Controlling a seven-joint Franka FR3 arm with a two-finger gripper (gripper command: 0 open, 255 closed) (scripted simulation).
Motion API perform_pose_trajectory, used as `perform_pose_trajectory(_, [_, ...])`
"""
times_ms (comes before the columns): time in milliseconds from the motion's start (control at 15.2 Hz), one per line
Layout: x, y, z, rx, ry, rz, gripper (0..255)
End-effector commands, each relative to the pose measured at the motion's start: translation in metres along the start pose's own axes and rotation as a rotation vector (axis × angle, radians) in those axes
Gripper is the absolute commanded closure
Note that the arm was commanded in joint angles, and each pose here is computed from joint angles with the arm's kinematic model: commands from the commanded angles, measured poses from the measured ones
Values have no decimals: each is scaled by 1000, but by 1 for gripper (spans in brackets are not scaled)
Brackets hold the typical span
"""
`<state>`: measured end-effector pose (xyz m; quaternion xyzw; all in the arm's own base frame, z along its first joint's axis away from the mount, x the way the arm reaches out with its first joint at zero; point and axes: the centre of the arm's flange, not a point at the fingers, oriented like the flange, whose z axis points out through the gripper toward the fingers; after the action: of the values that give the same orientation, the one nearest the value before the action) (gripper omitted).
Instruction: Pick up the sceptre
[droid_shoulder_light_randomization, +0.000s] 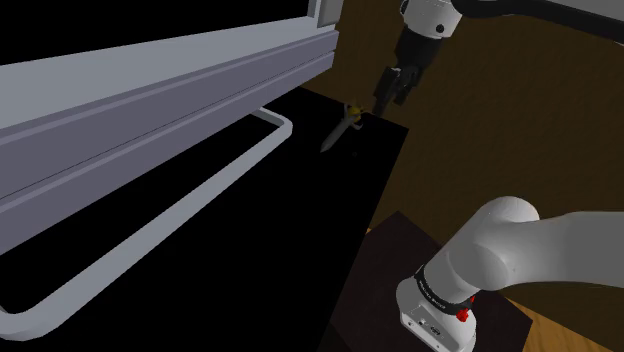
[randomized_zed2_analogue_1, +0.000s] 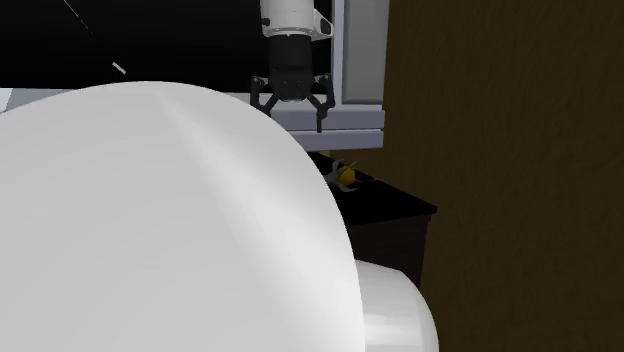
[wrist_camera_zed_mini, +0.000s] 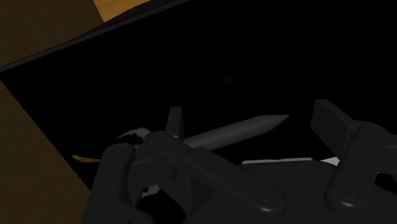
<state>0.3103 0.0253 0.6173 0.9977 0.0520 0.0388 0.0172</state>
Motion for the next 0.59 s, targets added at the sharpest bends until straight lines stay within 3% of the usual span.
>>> perform_pose_trajectory(0, [0,0,0,0,0,0,0])
perform_pose_trajectory(528, [80,15,63,14,6,743,0])
